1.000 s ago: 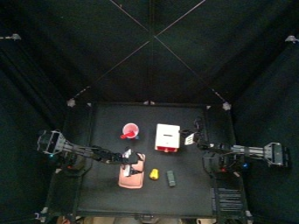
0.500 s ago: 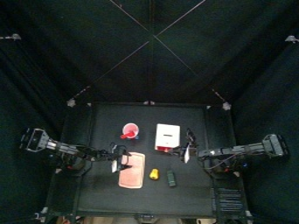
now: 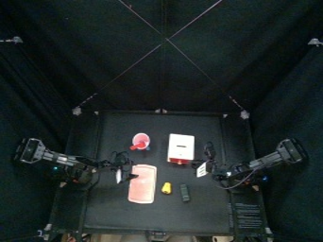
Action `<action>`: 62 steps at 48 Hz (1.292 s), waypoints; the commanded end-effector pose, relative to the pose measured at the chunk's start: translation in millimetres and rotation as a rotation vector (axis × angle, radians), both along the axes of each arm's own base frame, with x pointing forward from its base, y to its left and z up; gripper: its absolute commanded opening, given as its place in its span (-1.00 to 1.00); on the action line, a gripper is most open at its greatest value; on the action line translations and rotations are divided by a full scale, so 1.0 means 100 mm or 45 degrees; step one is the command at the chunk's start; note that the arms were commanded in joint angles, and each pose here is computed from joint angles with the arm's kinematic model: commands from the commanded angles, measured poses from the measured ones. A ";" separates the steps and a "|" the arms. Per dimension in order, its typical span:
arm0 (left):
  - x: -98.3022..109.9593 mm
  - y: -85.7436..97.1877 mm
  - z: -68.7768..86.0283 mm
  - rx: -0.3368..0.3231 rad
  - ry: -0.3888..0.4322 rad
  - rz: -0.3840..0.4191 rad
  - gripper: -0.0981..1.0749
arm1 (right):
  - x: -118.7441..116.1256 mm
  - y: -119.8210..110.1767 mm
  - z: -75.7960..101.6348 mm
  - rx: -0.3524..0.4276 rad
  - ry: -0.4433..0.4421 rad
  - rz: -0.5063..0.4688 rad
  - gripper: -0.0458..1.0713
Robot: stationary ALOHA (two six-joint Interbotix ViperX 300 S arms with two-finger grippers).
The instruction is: Grab sushi roll
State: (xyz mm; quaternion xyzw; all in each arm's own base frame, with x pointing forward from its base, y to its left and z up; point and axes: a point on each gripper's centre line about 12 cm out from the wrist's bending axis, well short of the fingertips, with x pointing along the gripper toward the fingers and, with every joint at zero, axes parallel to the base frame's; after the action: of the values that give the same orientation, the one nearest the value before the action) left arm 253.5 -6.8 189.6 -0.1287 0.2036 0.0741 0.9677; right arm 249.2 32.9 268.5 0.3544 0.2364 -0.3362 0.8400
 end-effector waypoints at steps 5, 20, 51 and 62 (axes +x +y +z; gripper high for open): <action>0.04 0.00 0.03 -0.005 -0.014 0.009 0.87 | 0.07 0.18 -0.24 0.138 0.279 0.007 0.05; 0.03 0.00 0.02 -0.003 -0.010 0.009 0.87 | 0.30 0.37 -0.57 0.134 0.328 0.236 0.43; 0.02 0.00 0.00 -0.002 -0.002 0.009 0.87 | 0.61 0.50 -1.20 0.239 0.497 0.210 0.87; 0.01 0.01 0.00 -0.002 0.000 0.011 0.87 | 0.63 0.52 -1.37 0.294 0.565 0.152 0.87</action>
State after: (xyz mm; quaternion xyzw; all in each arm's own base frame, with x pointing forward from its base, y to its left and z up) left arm 252.4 -6.5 185.4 -0.1308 0.2104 0.0769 0.9658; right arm 306.6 84.2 126.5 0.3362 0.4774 -0.3266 0.7432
